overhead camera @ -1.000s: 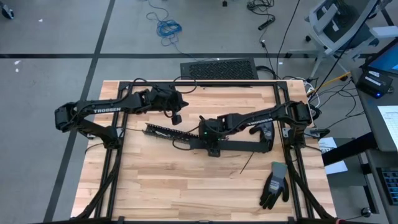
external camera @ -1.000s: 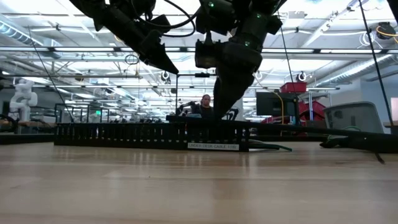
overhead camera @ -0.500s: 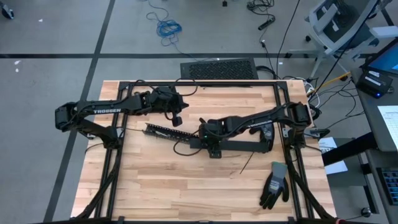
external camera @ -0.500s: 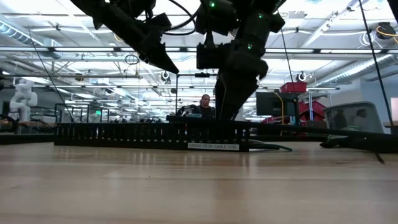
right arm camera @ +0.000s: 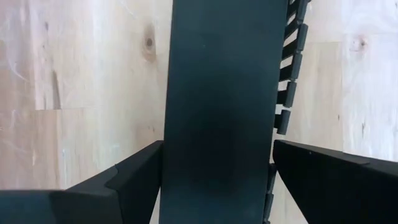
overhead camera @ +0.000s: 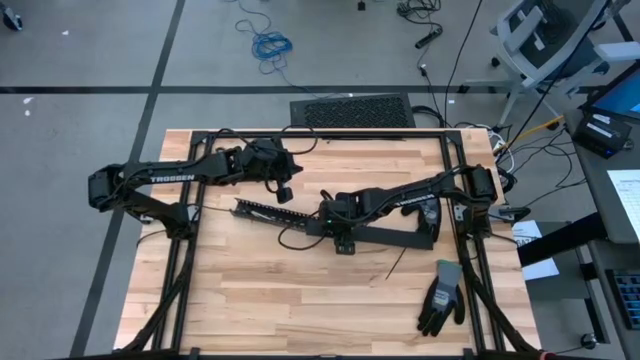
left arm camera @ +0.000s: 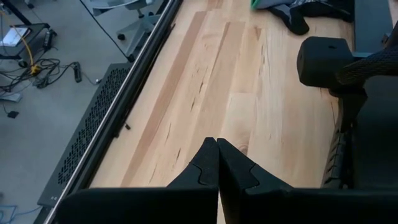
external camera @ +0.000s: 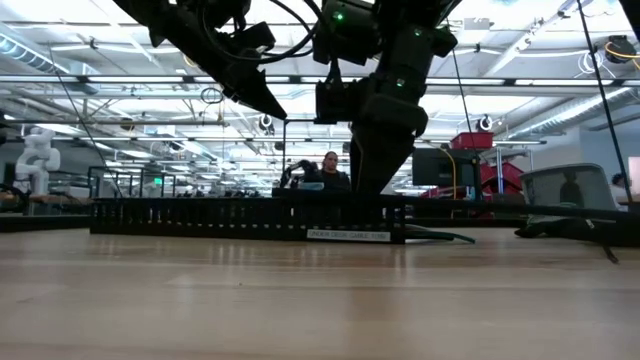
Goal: Ziptie cables
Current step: Close the black cable duct cover
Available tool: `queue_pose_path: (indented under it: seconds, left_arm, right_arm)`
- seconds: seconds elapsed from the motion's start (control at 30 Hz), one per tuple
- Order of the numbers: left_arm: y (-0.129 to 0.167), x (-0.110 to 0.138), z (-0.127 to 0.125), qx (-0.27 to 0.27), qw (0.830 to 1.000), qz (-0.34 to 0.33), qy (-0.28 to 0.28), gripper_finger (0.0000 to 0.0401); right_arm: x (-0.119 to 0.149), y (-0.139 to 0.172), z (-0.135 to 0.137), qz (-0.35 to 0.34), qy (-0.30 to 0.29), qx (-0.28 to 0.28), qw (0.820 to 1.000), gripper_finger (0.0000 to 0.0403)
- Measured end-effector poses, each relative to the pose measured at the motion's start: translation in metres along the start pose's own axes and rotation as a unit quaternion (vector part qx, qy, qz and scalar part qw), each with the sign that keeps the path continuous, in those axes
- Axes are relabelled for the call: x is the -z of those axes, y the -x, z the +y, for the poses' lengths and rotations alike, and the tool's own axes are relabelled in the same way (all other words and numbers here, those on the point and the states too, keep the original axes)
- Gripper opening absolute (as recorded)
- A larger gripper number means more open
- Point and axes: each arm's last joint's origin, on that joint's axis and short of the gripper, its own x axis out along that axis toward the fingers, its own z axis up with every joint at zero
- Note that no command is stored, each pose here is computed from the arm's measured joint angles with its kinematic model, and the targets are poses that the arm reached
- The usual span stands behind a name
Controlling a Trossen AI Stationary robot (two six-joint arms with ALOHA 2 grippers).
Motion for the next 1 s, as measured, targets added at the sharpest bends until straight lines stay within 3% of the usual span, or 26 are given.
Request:
queue_pose_path:
  seconds: [0.3, 0.67, 1.0]
  left_arm:
    - [0.000, 0.000, 0.000, 0.000, 1.000, 0.000, 0.000, 0.0000]
    - [0.000, 0.000, 0.000, 0.000, 1.000, -0.001, 0.000, 0.0000]
    - [0.000, 0.000, 0.000, 0.000, 1.000, -0.001, -0.018, 0.0000]
  right_arm:
    - [0.000, 0.001, 0.000, 0.002, -0.007, 0.006, 1.000, 0.0225]
    - [0.002, 0.001, -0.001, 0.010, -0.006, 0.014, 1.000, 0.0218]
    - [0.007, 0.023, -0.010, 0.016, -0.019, 0.017, 1.000, 0.0218]
